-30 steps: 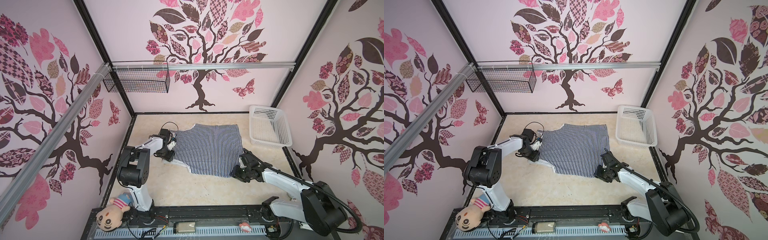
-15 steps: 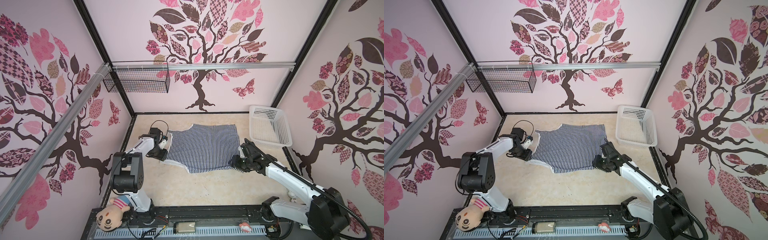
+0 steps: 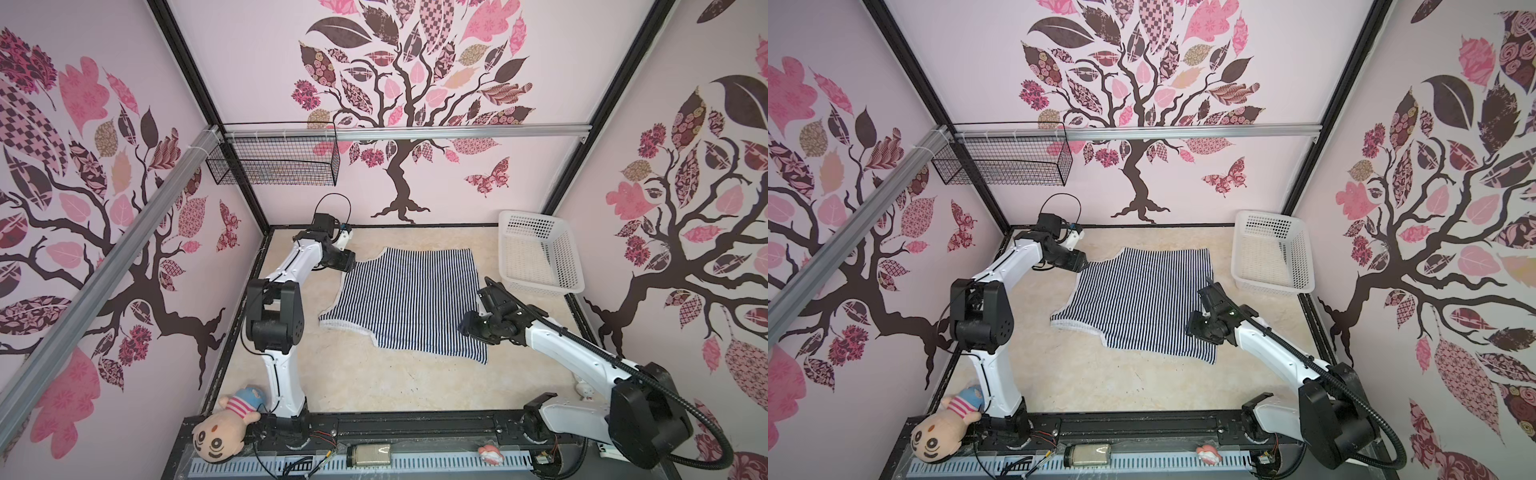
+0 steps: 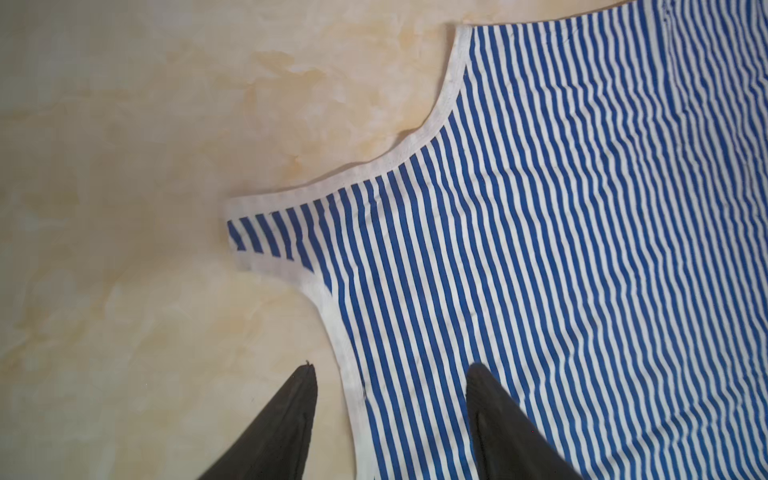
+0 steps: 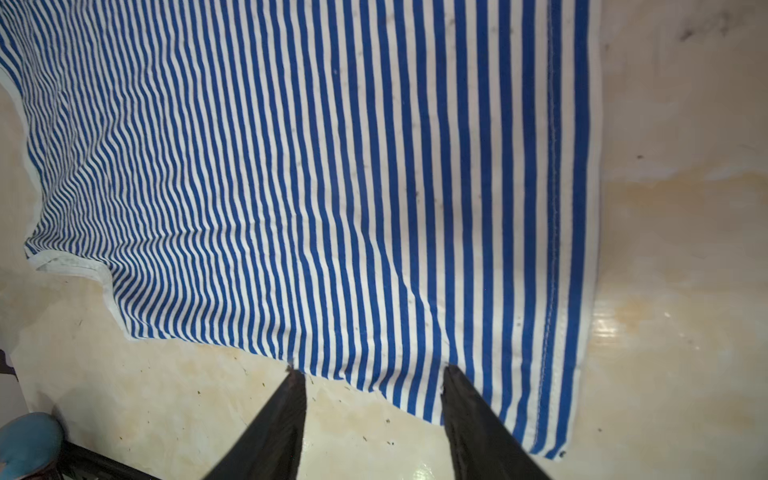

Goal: Fold and stack the tank tops

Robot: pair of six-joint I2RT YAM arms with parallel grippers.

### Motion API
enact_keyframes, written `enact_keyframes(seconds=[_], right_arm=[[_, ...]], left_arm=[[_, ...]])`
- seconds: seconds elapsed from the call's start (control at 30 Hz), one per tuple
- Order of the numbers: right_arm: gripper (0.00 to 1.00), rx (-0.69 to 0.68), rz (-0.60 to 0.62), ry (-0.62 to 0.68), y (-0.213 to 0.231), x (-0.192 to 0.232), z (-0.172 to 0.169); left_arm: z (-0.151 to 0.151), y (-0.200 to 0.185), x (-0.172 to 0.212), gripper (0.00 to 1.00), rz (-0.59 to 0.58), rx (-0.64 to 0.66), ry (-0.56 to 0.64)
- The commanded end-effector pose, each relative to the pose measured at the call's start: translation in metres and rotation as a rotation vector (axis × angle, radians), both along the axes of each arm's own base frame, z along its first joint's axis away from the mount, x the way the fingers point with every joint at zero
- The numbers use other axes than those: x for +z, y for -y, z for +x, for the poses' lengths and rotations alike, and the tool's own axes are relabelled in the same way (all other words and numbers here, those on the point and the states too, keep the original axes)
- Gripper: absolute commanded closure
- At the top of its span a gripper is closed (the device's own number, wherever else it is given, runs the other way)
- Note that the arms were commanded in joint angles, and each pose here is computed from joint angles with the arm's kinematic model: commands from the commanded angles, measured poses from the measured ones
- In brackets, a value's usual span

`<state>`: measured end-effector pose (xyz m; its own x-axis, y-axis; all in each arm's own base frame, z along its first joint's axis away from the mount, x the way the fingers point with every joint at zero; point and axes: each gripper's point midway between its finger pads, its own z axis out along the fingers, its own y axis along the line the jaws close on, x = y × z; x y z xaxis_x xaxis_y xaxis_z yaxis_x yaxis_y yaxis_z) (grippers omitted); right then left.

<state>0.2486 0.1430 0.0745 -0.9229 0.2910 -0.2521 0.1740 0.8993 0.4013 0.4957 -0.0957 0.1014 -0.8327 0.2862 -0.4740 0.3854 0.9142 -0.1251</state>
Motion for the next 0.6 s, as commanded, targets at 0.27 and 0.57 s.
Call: enact_keyframes(seconds=[0.27, 0.57], right_arm=[[0.44, -0.023, -0.002, -0.016, 0.003, -0.013, -0.004], [0.44, -0.007, -0.001, -0.01, -0.005, -0.011, 0.009]], left_arm=[[0.047, 0.015, -0.03, 0.38, -0.019, 0.016, -0.033], [0.053, -0.03, -0.063, 0.38, 0.068, 0.105, -0.1]])
